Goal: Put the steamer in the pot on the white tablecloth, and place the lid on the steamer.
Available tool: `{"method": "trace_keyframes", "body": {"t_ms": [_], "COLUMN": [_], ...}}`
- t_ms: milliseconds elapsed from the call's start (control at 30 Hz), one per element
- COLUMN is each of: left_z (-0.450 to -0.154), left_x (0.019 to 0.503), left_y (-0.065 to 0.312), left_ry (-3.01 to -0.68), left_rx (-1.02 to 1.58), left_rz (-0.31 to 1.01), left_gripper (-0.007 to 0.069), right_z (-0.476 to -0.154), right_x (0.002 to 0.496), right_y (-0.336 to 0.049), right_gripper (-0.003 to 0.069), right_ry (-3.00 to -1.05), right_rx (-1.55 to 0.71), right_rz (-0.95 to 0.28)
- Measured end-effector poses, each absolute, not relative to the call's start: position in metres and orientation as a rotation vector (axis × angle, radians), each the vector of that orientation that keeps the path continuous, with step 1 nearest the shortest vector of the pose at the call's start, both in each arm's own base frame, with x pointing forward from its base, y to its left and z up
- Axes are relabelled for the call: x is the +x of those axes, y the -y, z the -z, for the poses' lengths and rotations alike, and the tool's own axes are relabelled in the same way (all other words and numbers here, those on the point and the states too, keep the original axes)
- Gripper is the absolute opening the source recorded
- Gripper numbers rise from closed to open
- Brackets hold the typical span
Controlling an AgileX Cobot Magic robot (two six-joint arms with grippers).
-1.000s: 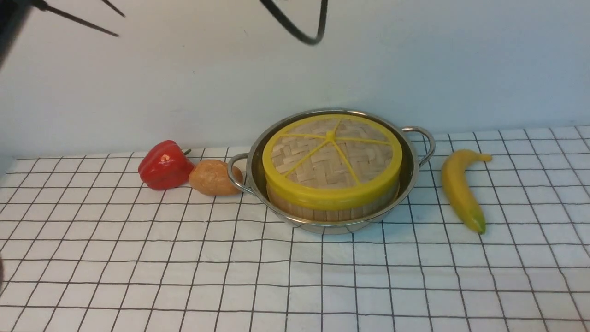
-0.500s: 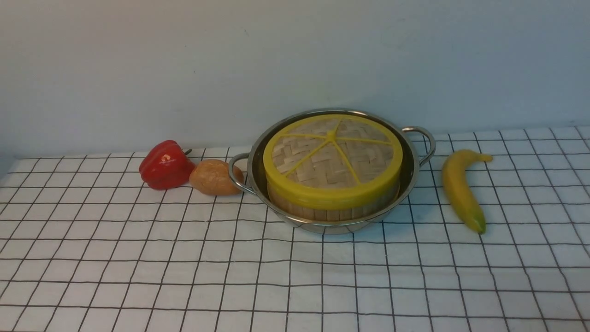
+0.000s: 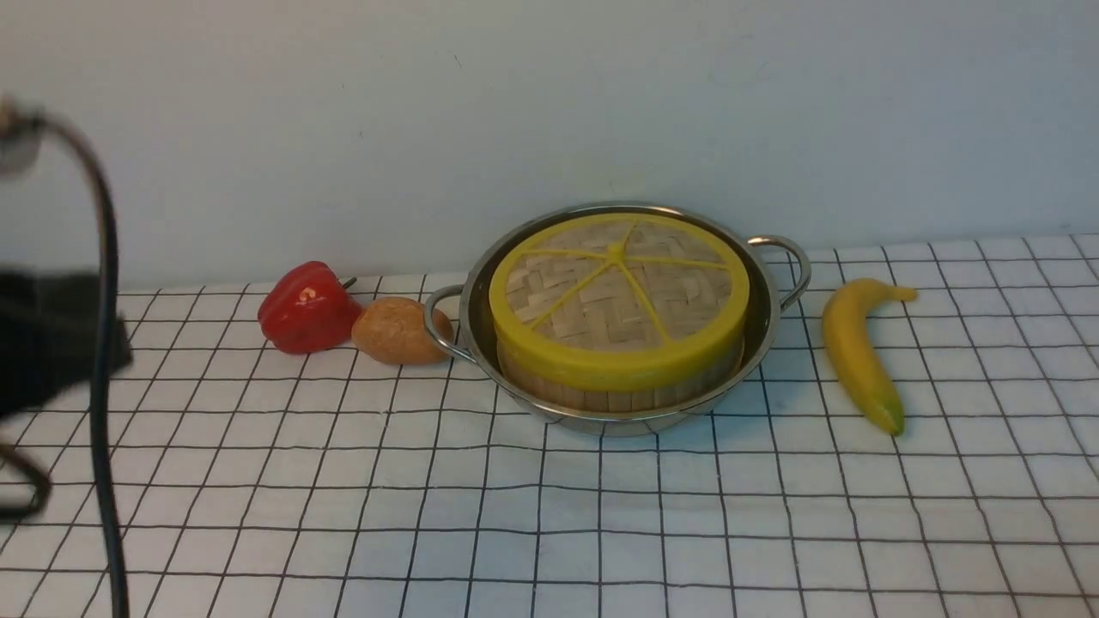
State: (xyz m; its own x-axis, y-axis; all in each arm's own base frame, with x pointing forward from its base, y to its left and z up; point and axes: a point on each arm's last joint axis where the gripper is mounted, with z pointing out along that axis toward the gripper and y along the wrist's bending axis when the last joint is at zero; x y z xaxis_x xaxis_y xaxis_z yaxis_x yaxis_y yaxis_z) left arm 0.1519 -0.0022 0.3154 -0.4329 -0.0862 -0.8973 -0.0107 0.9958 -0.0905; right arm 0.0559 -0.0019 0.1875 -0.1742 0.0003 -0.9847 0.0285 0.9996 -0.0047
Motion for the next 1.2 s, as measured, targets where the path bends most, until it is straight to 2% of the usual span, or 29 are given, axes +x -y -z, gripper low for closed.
{"method": "trace_keyframes", "body": {"t_ms": [67, 233, 467, 667, 933, 1200], "left_z": [-0.282, -0.237, -0.222, -0.214, -0.181, -0.178], "left_x": [0.124, 0.084, 0.06, 0.055, 0.053, 0.053], "left_y": [-0.004, -0.006, -0.005, -0.006, -0.008, -0.008], "left_ry": [-1.973, -1.859, -1.806, -1.871, -1.89, -1.859], "left_rx": [-0.11, -0.111, -0.025, 0.01, -0.019, -0.074], "left_rz": [0.052, -0.01, -0.114, -0.175, -0.177, -0.144], "left_gripper": [0.0127, 0.0139, 0.0148, 0.0159, 0.017, 0.0189], "right_z": [-0.188, -0.188, -0.188, -0.188, -0.188, -0.188], "right_x": [0.056, 0.056, 0.056, 0.056, 0.056, 0.056], "right_y": [0.002, 0.002, 0.002, 0.002, 0.002, 0.002], "right_gripper": [0.024, 0.024, 0.024, 0.024, 0.024, 0.024], "right_ry": [-1.746, -1.746, -1.746, -1.746, -1.746, -1.745], "right_rx": [0.021, 0.021, 0.021, 0.021, 0.021, 0.021], "right_rz": [0.025, 0.025, 0.025, 0.025, 0.025, 0.025]}}
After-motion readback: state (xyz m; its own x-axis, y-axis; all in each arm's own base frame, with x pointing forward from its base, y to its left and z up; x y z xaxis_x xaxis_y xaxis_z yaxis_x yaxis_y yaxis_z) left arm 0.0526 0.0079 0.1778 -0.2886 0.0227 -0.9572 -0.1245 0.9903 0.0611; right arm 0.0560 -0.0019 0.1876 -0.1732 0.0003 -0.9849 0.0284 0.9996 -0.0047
